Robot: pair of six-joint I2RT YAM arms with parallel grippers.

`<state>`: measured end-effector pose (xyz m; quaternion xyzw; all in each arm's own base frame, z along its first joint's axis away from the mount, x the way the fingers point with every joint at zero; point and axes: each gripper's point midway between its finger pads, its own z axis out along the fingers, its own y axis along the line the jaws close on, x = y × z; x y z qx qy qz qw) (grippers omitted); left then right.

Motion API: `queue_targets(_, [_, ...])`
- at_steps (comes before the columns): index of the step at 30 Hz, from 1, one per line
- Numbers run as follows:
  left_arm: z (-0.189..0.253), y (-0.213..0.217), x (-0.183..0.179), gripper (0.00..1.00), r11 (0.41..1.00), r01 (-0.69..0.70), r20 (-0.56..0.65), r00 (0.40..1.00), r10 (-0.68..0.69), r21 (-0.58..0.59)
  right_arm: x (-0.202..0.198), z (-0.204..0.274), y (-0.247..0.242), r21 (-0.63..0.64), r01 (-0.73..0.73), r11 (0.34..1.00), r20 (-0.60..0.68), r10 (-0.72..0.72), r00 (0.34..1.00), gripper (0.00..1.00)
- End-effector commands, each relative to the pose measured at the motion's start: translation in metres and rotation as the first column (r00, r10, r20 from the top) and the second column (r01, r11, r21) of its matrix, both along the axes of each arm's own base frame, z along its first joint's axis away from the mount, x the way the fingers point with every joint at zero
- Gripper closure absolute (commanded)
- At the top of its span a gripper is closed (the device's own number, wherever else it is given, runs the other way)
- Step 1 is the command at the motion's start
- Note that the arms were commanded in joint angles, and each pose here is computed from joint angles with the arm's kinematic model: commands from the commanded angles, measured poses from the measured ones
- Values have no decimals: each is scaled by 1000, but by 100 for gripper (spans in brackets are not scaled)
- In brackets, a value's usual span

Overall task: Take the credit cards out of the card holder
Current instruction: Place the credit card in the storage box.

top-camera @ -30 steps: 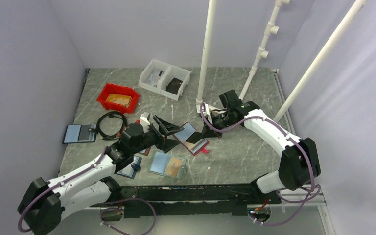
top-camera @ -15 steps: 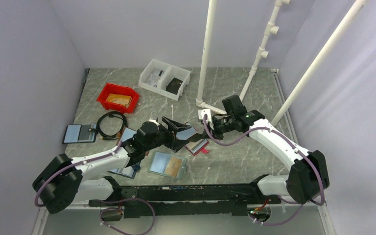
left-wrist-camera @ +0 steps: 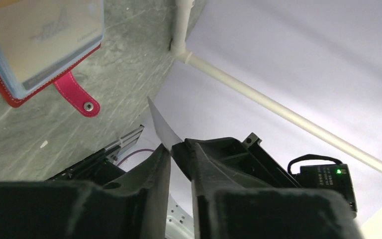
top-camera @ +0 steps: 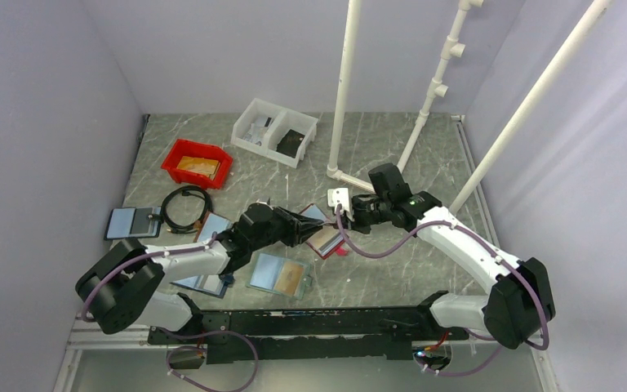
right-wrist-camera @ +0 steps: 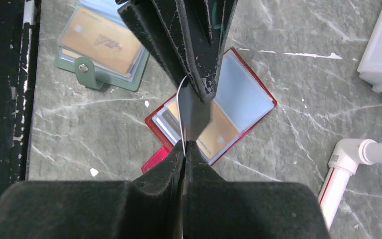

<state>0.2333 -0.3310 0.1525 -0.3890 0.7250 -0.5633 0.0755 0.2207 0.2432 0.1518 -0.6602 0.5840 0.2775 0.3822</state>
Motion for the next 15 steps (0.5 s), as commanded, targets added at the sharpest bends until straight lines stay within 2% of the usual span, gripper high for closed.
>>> queue_targets(1, [32,-13,6,86,995,19,87,996,-10,-97,0,9,5,24,-24,999,61,22,998,99])
queue_targets(3, [31,-13,7,97,994,19,95,995,-10,-104,-2,8,5,22,-36,999,56,35,998,90])
queue_targets(4, [31,-13,7,100,994,18,102,995,-7,-106,-5,7,6,21,-49,999,47,48,998,83])
queue_targets(7, [29,-10,8,100,996,10,137,991,2,-92,-18,8,7,30,-110,993,13,110,994,62])
queue_targets(10, [20,1,12,100,1000,-15,222,975,14,3,-29,9,7,41,-152,987,-7,153,988,44])
queue_targets(12, [10,12,15,100,995,-37,273,962,10,97,-34,9,6,42,-174,984,-22,175,984,37])
queue_targets(15, [6,30,18,100,974,-64,378,926,-23,216,-42,10,5,42,-210,977,-45,212,976,33])
